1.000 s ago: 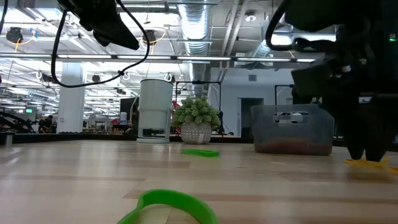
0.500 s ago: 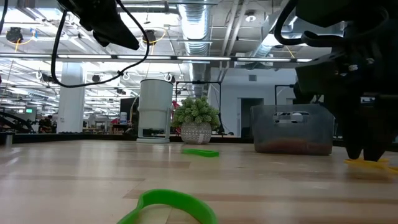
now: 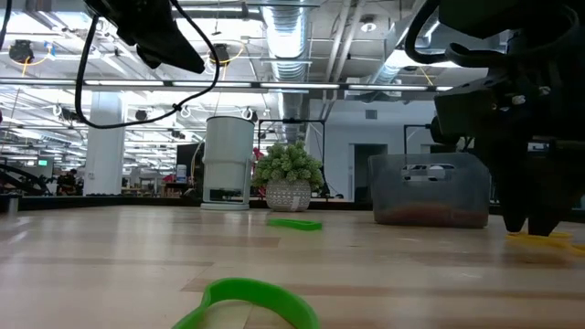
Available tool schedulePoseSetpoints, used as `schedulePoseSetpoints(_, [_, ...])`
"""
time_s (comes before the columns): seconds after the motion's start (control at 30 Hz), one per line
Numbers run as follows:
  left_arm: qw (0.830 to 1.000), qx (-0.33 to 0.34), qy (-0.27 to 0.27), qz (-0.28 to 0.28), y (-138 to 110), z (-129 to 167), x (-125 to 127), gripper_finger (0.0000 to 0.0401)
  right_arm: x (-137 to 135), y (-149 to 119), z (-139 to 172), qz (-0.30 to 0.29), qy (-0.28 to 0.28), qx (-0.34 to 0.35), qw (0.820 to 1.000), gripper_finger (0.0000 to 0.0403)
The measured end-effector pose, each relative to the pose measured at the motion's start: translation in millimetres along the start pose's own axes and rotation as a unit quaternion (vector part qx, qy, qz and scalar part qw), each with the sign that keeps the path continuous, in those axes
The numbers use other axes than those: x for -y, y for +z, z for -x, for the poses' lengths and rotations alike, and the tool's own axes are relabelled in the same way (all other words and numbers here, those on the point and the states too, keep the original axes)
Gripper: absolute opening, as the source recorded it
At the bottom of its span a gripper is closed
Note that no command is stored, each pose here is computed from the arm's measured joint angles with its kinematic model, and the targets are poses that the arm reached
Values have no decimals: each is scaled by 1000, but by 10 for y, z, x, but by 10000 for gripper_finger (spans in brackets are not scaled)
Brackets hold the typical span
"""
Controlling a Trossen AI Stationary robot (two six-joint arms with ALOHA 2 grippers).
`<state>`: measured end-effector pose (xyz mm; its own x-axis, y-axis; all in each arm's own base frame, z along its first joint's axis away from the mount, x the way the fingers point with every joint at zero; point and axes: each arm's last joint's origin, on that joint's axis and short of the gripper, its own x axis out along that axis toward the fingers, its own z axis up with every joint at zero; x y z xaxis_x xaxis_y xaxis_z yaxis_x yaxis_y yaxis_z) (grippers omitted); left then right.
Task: Pick and place items into bin
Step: Put the yellow rubber band into the black bin
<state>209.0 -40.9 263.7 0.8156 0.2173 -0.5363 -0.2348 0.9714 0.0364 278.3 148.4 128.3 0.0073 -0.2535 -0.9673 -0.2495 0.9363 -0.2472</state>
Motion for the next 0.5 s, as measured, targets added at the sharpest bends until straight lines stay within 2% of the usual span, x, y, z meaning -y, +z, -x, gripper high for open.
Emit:
schedulePoseSetpoints(0.37, [1000, 0, 0, 0, 0, 0, 0, 59, 37, 15, -11, 3, -13, 5, 1000, 79])
schedulePoseSetpoints(0.5, [1000, 0, 0, 0, 0, 0, 0, 59, 65, 32, -21, 21, 24, 0, 999, 73])
